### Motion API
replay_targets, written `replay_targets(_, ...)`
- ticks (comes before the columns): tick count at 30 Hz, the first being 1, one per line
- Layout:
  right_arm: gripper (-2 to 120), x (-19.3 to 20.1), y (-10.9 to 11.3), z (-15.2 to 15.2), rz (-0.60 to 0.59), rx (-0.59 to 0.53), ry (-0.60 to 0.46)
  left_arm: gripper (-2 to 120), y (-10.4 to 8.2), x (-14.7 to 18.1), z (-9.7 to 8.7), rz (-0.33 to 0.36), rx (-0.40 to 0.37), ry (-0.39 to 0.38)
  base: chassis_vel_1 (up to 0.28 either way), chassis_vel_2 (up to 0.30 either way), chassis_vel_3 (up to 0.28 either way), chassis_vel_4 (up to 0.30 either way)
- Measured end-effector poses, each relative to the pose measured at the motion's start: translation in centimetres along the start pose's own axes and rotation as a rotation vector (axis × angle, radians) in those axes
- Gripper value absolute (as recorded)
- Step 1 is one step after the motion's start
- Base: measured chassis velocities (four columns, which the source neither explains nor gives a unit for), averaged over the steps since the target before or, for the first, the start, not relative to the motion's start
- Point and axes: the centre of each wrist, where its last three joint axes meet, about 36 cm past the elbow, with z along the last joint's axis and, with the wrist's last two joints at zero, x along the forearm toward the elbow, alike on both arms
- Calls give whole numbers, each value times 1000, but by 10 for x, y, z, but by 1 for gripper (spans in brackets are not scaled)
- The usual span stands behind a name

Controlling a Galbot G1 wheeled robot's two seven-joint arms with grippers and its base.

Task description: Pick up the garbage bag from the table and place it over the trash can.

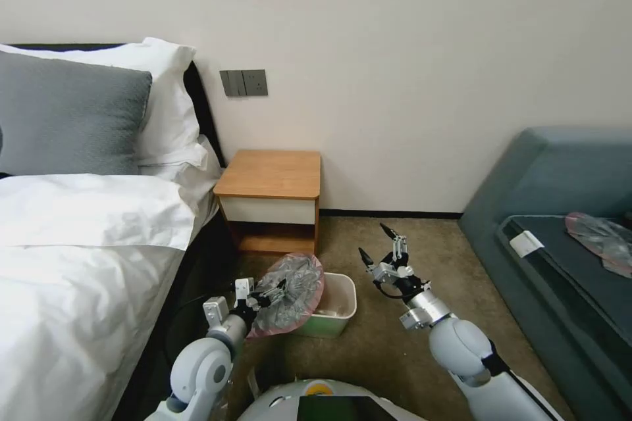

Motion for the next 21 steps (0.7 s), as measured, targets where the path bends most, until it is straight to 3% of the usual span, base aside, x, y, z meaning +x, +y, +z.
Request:
replay_targets(7, 100, 2, 3, 1, 3, -8, 2, 94, 2, -8, -1, -16, -7, 29, 0, 0, 0, 0)
replay_targets(15, 100, 4, 5, 1, 9, -14, 0, 99, 8, -26, 0, -29, -57, 60, 0, 0, 0, 0)
replay_targets(21, 100, 4, 4, 1, 15, -15, -1, 94, 13, -36, -1, -30, -88, 80, 0, 0, 0, 0)
